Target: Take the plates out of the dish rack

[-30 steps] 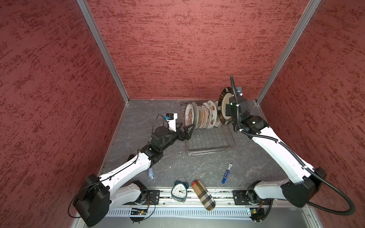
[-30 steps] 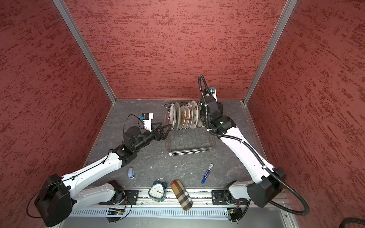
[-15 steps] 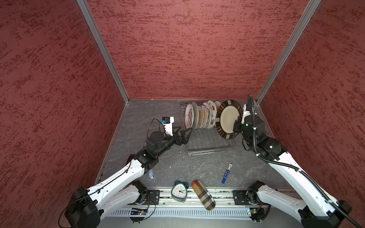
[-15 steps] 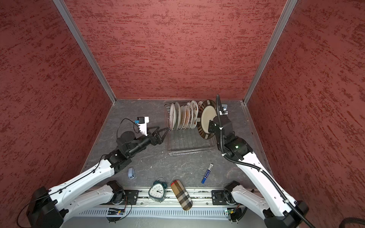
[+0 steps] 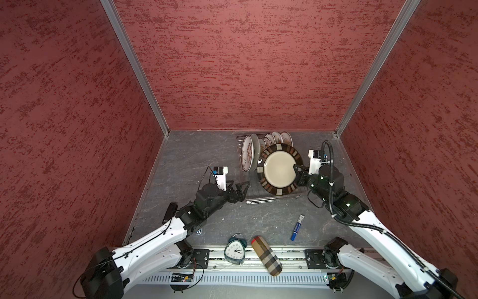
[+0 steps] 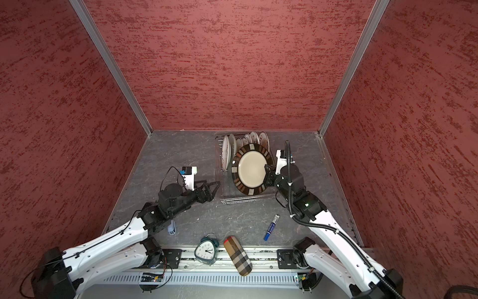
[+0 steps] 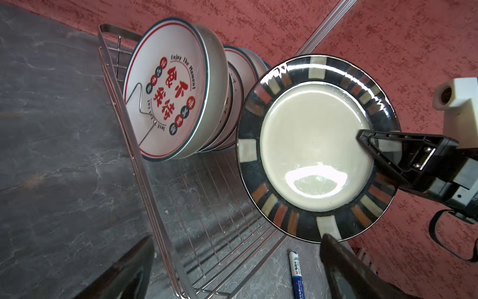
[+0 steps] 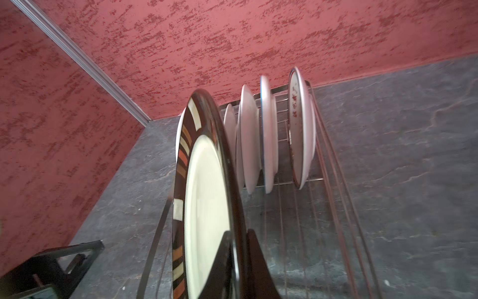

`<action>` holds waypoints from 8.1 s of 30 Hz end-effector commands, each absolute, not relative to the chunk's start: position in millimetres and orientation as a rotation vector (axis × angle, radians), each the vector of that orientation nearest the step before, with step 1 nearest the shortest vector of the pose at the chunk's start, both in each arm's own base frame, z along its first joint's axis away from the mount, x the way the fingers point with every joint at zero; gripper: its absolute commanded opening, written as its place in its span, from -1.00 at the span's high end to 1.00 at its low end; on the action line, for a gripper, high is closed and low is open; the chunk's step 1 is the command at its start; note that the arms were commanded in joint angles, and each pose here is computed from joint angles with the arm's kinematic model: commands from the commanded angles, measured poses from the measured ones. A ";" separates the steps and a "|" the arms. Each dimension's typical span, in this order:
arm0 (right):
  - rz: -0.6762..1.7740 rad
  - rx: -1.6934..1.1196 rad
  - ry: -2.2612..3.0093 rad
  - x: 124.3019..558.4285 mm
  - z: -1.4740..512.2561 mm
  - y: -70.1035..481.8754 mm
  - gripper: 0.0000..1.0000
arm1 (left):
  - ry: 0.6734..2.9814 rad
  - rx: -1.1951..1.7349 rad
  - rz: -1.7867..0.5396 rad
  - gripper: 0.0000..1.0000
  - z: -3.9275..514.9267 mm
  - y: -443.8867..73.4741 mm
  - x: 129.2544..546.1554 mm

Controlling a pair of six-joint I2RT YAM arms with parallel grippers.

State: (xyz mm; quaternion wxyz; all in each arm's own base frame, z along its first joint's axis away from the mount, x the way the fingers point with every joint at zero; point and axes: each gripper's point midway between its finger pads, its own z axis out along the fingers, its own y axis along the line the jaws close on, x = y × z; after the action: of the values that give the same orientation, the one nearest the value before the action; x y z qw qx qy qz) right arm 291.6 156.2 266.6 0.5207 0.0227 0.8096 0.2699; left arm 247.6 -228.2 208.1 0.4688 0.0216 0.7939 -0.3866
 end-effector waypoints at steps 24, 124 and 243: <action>1.392 0.384 1.635 285.4 293.2 193.5 1.00 | 1.899 -0.117 -1.220 -0.60 204.1 -264.4 268.5; 1.357 -0.004 1.614 283.1 273.0 233.8 -0.98 | 1.662 -0.492 -1.408 1.00 241.7 -138.1 277.6; 0.950 -0.760 1.981 322.6 140.4 472.7 -0.98 | 1.436 -1.398 -0.612 -0.09 61.6 83.6 405.2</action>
State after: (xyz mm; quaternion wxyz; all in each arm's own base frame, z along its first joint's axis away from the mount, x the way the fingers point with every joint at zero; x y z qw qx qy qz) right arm 324.8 476.7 152.7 0.4041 -0.3029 0.7706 0.3887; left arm 400.8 77.9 44.5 0.4693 -0.5919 0.6062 -0.2488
